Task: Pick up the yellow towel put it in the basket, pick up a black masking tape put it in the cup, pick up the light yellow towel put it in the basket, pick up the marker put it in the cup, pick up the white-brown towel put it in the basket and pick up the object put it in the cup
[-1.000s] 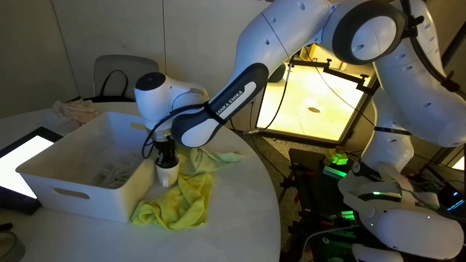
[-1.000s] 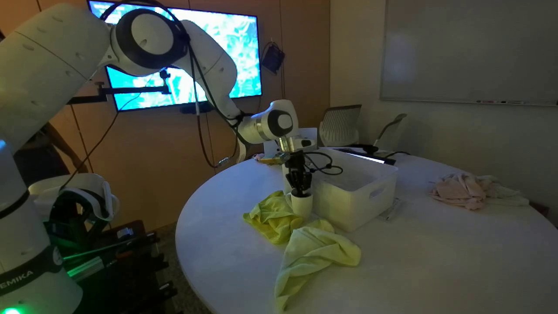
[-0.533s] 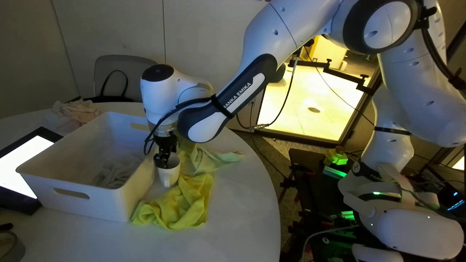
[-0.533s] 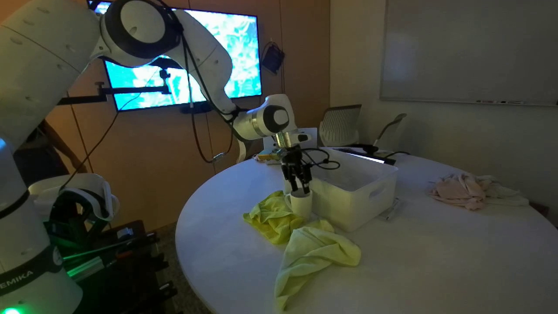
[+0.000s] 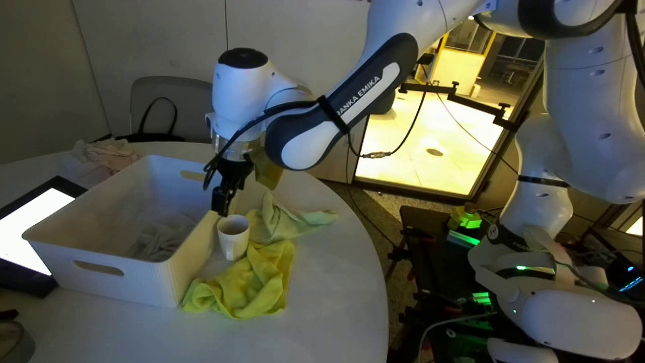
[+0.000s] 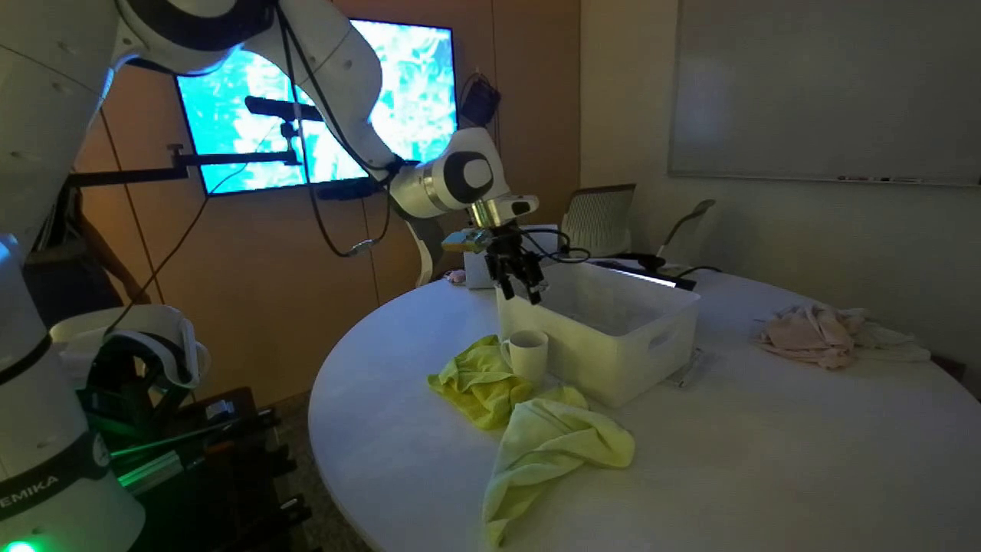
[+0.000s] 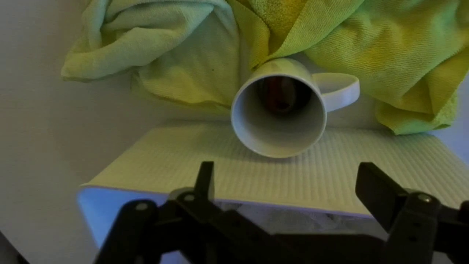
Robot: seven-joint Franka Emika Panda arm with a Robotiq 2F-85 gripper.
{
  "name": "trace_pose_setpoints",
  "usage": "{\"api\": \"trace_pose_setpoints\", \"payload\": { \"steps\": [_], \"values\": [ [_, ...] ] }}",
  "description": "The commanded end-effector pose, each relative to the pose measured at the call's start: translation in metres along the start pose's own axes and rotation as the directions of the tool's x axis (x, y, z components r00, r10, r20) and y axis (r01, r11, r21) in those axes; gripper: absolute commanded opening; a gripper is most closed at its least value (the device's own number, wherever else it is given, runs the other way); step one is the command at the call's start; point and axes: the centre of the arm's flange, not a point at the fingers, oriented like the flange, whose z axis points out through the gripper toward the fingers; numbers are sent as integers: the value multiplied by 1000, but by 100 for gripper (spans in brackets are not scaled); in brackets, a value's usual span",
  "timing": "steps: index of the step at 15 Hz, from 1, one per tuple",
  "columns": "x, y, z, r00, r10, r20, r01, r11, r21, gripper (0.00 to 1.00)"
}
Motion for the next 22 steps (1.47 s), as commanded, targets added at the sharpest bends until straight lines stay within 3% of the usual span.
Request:
{"api": "trace_pose_setpoints", "payload": {
  "steps": [1,5,12,18,22],
  "values": [
    [-39,21,-32,999,20,-31,-19,999,51,100],
    [-74,33,-23,999,42,-13,-41,997,66,100],
    [-125,39,35,994,67,86,-76,991,111,100],
    [-156,-19,71,989,57,134,-80,982,173,100],
    [-168,-62,73,992,-15,127,-12,977,214,100]
  ]
}}
